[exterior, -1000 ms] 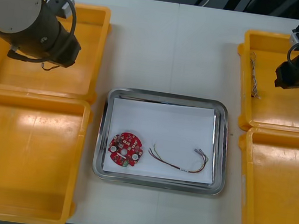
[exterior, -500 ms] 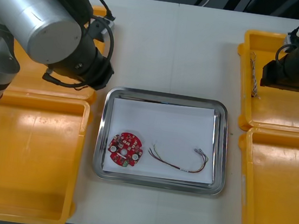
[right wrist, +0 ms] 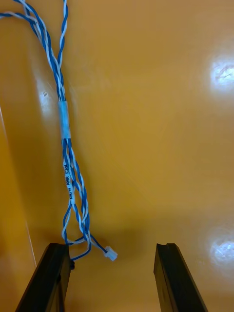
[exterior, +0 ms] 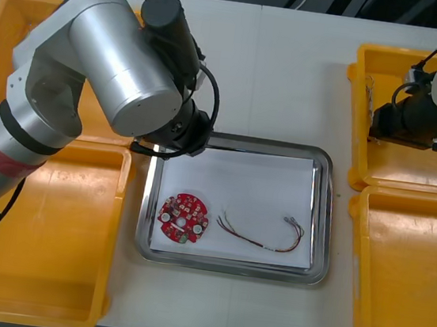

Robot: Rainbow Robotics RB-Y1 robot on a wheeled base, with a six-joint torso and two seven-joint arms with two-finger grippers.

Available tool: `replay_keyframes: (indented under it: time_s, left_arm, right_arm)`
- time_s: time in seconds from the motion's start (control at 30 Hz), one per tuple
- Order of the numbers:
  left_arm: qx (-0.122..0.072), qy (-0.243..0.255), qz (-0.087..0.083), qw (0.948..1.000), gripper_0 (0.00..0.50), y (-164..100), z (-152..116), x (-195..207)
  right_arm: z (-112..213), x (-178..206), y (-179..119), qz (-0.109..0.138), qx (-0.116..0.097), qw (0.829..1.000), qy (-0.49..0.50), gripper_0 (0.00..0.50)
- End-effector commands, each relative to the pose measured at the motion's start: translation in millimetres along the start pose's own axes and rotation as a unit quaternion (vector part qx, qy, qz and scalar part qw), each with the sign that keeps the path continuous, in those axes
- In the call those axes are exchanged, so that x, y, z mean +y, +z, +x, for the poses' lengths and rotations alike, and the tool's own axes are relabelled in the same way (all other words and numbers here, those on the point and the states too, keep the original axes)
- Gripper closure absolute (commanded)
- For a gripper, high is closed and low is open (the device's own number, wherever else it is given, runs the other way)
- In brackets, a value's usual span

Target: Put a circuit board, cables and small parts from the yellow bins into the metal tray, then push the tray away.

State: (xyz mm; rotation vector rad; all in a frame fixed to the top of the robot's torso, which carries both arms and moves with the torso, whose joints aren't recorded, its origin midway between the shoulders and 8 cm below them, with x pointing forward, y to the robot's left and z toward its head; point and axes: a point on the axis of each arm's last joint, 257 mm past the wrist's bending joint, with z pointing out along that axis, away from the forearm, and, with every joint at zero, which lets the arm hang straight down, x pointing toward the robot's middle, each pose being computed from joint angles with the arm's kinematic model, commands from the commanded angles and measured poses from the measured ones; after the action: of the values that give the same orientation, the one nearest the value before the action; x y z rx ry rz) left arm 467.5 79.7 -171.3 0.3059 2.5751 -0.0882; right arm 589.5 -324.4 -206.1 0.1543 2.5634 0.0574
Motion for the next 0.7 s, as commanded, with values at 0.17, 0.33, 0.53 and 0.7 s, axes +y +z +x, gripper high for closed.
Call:
replay_keyframes:
  time_s: [0.17,0.33,0.53,0.7]
  left_arm:
    - [0.001,0.023,0.011,0.9997,0.500,18,1,-29]
    - [0.013,0.020,0.008,0.9997,0.500,39,9,-30]
    - [0.019,0.018,0.001,0.9997,0.500,53,15,-28]
    - [0.024,0.020,-0.002,0.9995,0.500,58,20,-28]
  right_arm:
    - [3,14,2,-0.029,-0.003,0.997,0.066,0.000]
    - [4,19,4,-0.035,-0.001,0.997,0.068,0.000]
    - [6,22,7,-0.036,-0.003,0.997,0.066,0.000]
    - [7,19,14,-0.036,-0.016,0.997,0.064,0.000]
